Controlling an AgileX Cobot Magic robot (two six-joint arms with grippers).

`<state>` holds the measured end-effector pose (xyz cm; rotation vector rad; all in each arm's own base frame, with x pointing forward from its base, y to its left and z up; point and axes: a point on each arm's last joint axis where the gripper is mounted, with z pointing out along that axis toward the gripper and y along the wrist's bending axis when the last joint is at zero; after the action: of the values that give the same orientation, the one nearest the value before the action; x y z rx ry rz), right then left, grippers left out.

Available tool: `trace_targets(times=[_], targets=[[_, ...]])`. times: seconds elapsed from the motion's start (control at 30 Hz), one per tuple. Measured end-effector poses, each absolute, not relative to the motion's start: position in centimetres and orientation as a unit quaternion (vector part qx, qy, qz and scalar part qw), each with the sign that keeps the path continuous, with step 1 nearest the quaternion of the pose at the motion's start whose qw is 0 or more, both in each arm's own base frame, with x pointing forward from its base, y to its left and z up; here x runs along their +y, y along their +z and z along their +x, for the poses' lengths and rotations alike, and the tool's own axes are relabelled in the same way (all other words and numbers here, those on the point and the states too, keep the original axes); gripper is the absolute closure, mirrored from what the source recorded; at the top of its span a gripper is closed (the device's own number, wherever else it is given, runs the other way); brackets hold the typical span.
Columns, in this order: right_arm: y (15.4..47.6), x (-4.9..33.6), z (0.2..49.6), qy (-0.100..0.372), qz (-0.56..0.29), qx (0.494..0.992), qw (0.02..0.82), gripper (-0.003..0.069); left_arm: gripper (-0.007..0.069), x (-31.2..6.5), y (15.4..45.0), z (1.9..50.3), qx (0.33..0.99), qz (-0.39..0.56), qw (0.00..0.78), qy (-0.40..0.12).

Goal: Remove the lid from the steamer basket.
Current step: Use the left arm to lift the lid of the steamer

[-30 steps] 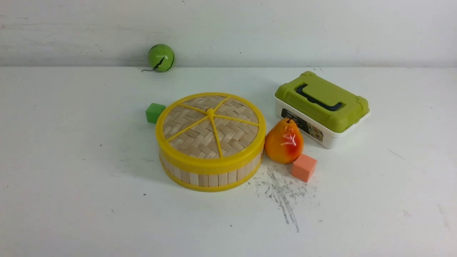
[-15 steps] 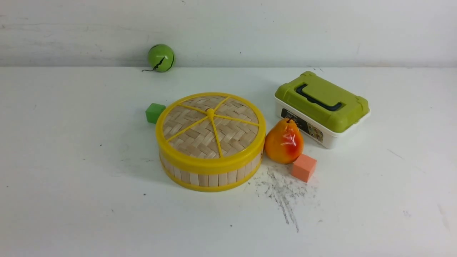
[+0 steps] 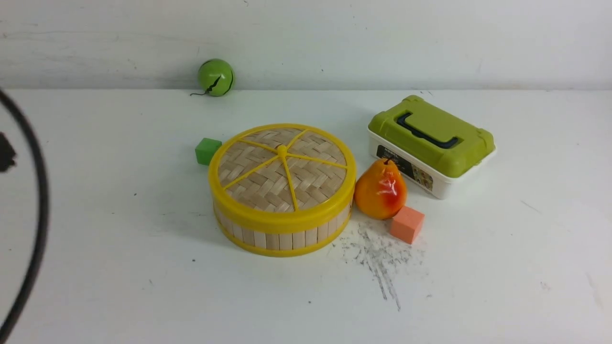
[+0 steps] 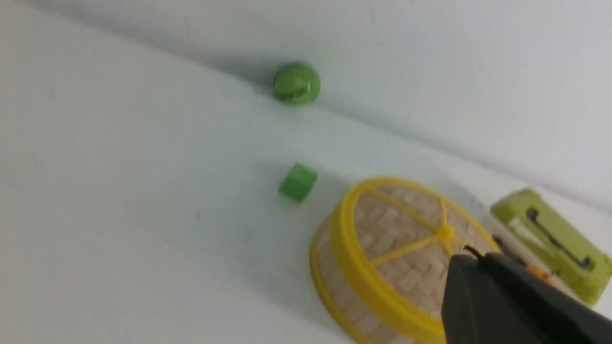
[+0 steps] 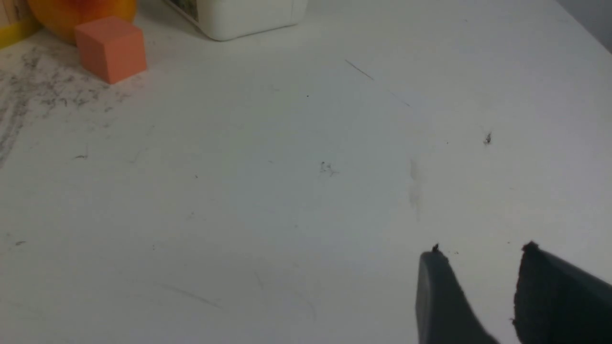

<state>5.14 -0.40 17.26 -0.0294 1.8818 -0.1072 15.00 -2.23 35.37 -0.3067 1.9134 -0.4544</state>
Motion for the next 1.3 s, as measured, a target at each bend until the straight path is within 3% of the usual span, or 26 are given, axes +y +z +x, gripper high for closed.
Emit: trace_targets(times=[0.2, 0.4, 0.53, 0.73, 0.77, 0.87, 0.93, 1.1, 1.13, 1.3], targets=[[17.3, -0.4, 5.1, -0.046, -0.013, 0.808, 0.588, 0.0419, 0.0638, -6.1, 33.5, 19.1, 0.909, -0.010, 0.344, -0.237], [17.3, -0.4, 5.1, -0.046, -0.013, 0.808, 0.588, 0.0419, 0.0638, -11.0, 32.5, 24.1, 0.917, 0.098, 0.199, -0.331], [17.3, -0.4, 5.1, -0.046, -0.013, 0.808, 0.588, 0.0419, 0.0638, -14.0, 32.7, 27.8, 0.912, 0.143, 0.167, -0.347], [17.3, -0.4, 5.1, -0.046, -0.013, 0.808, 0.588, 0.0419, 0.0638, -18.1, 32.8, 32.8, 0.925, 0.201, 0.163, -0.279], [17.3, -0.4, 5.1, -0.046, -0.013, 0.808, 0.588, 0.0419, 0.0638, -19.1, 32.7, 34.4, 0.934, 0.204, 0.169, -0.239], [17.3, -0.4, 5.1, -0.046, -0.013, 0.808, 0.588, 0.0419, 0.0634, -19.9, 33.5, 36.2, 0.940, 0.196, 0.200, -0.196], [17.3, -0.4, 5.1, -0.046, -0.013, 0.808, 0.588, 0.0419, 0.0614, -20.2, 33.5, 38.2, 0.944, 0.188, 0.231, -0.141], [17.3, -0.4, 5.1, -0.046, -0.013, 0.808, 0.588, 0.0419, 0.0481, -20.3, 32.4, 41.8, 0.946, 0.167, 0.271, -0.064], [17.3, -0.4, 5.1, -0.046, -0.013, 0.808, 0.588, 0.0419, 0.0481, -20.3, 32.5, 41.8, 0.945, 0.166, 0.273, -0.065], [17.3, -0.4, 5.1, -0.046, -0.013, 0.808, 0.588, 0.0419, 0.0316, -21.1, 29.9, 44.0, 0.939, 0.165, 0.295, -0.058]])
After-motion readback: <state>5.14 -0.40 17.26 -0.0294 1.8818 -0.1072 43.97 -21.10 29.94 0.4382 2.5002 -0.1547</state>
